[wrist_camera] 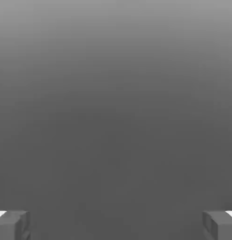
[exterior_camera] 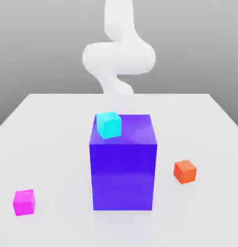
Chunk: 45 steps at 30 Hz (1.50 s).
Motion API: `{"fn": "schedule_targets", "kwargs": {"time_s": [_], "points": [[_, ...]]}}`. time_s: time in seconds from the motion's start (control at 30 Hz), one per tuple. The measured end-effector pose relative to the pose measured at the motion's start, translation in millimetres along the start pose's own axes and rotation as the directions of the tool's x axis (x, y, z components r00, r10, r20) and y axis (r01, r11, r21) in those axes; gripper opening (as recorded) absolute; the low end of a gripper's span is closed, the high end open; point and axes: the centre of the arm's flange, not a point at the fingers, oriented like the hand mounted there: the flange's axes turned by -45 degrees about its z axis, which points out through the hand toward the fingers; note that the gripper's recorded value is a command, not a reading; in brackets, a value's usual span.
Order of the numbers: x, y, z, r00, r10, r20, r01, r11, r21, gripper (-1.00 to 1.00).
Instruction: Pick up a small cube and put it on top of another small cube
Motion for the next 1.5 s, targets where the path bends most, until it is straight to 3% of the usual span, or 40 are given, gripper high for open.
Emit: {"fn": "schedule_targets", "kwargs": {"time_s": [0.37, 0.8, 1.0, 1.03, 1.27, 1.5], "points": [[-80, 112, 207, 0.941, -0.096, 0.326, 0.109, 0.994, -0.022, 0.0], [-302, 222, 351, 0.758, -0.173, 0.628, 0.124, 0.985, 0.122, 0.0], [-365, 226, 401, 0.738, -0.184, 0.649, 0.119, 0.982, 0.143, 0.0], [-370, 226, 406, 0.738, -0.184, 0.65, 0.119, 0.982, 0.143, -1.0], [-369, 226, 405, 0.737, -0.184, 0.651, 0.117, 0.982, 0.145, -1.0], [-318, 234, 366, 0.729, -0.24, 0.641, 0.159, 0.97, 0.182, -1.0]]}}
